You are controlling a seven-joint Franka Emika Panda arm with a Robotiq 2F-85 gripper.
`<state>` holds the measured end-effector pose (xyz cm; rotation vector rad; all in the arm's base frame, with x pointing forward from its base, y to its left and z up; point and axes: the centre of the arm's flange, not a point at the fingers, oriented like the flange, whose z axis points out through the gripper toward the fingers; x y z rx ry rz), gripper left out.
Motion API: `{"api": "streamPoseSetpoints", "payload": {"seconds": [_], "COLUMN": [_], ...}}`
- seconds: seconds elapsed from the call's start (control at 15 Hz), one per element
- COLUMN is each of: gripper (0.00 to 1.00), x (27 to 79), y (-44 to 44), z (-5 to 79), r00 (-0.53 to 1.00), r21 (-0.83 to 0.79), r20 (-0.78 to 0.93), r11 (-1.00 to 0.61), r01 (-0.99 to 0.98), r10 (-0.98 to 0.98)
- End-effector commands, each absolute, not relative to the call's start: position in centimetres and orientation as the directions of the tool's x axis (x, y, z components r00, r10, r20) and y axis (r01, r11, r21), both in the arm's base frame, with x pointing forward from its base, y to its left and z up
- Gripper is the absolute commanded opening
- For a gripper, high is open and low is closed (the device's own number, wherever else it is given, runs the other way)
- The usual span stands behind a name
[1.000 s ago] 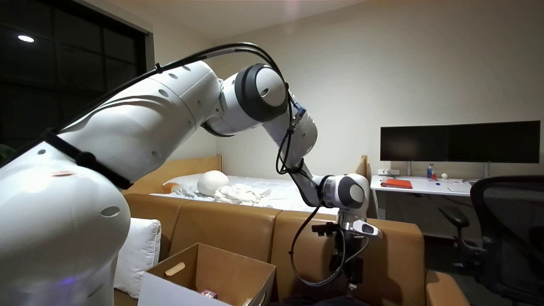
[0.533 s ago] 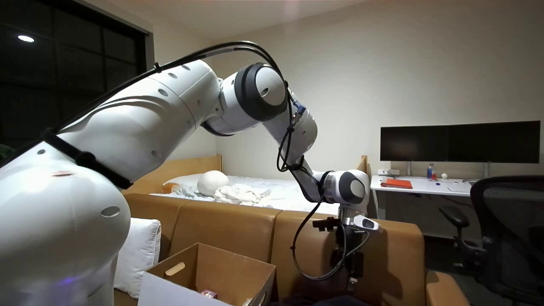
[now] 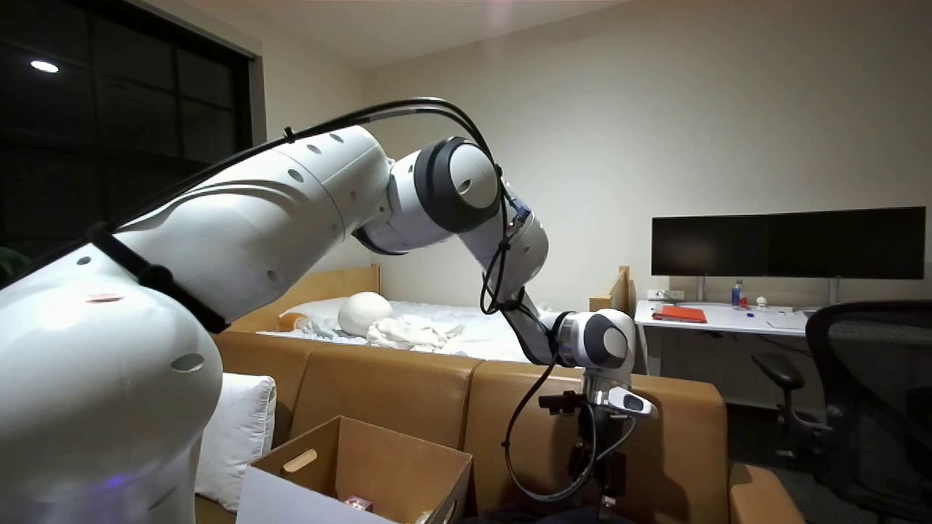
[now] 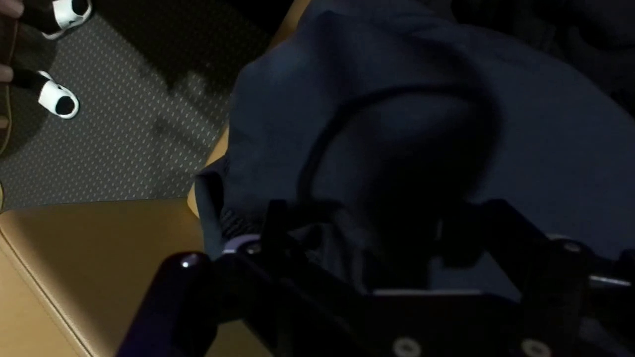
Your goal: Pick up the black cloth from the sofa and put it in the box
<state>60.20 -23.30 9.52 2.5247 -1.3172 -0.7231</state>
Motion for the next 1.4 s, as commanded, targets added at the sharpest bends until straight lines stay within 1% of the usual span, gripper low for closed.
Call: {"api": "streamPoseSetpoints", "payload": {"seconds": [0.0,0.33,0.8,1.2,1.33], "gripper": [1.00,1.00,1.00,1.00,1.00], "x": [62.0,62.4,62.0,60.3,60.0], "y": [-24.7,-25.0,-23.9,-22.9,-22.5], "z": [5.5,1.3,-1.1,-0.3,0.7], "r00": [0.410,0.354,0.289,0.255,0.265], "r21": [0.420,0.496,0.580,0.614,0.626], "r20": [-0.341,-0.392,-0.507,-0.583,-0.564], "r11": [-0.527,-0.519,-0.569,-0.625,-0.615], "r01": [-0.739,-0.696,-0.583,-0.482,-0.480], "r10": [-0.846,-0.849,-0.812,-0.771,-0.782]}}
